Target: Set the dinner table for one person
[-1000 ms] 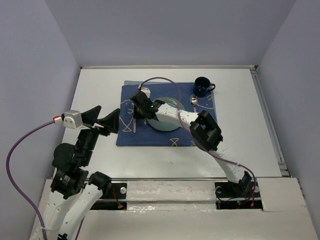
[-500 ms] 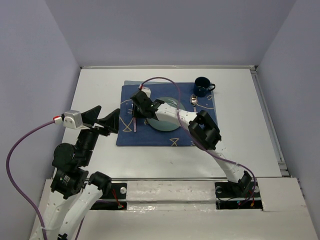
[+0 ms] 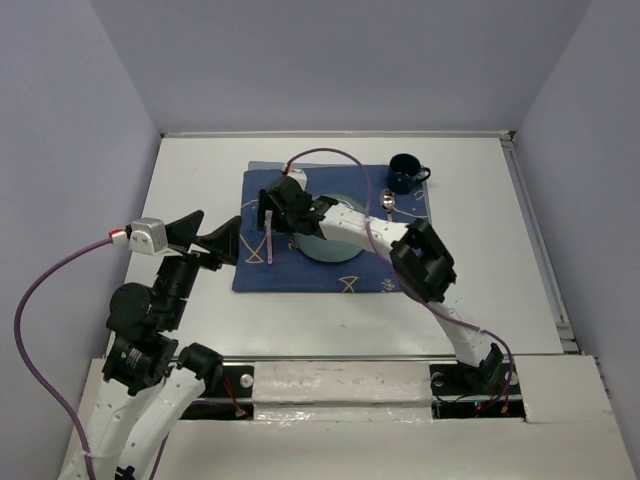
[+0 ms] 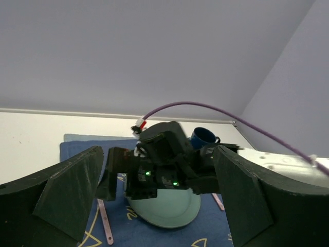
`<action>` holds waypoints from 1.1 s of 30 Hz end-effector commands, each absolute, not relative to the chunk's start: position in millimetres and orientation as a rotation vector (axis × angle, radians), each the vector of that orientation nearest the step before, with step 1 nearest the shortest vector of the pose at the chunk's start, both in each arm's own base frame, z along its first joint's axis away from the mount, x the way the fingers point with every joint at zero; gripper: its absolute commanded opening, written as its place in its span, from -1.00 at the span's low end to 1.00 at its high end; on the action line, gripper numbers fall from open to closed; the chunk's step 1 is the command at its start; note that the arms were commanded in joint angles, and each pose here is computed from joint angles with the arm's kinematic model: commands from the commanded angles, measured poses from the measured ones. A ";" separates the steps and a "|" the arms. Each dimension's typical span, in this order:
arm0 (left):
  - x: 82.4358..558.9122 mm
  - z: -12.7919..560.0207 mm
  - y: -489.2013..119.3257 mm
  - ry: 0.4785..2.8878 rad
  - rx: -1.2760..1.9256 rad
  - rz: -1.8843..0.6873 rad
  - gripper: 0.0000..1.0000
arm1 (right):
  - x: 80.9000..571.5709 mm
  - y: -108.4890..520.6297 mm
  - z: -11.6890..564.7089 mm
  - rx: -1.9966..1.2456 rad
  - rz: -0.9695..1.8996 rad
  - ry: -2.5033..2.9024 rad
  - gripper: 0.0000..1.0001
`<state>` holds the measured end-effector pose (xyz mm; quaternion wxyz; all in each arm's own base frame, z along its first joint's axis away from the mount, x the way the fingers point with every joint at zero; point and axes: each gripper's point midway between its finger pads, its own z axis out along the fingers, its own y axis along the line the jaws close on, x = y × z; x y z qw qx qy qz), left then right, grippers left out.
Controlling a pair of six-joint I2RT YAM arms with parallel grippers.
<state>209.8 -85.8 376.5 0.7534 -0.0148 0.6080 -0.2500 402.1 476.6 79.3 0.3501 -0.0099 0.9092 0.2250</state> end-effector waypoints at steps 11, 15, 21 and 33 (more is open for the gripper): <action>223.2 374.7 -61.0 1.302 -0.137 -0.418 0.98 | 331.0 347.5 310.0 -0.179 0.689 1.790 0.99; 225.8 372.9 -62.1 1.308 -0.131 -0.411 0.98 | 296.6 285.9 330.2 -0.163 0.646 1.675 0.99; 230.5 368.5 -61.2 1.316 -0.128 -0.388 0.98 | 243.5 200.0 376.4 -0.083 0.654 1.463 0.99; 216.6 393.1 -65.2 1.240 -0.115 -0.470 0.98 | 207.8 109.6 370.0 0.160 0.623 1.314 0.99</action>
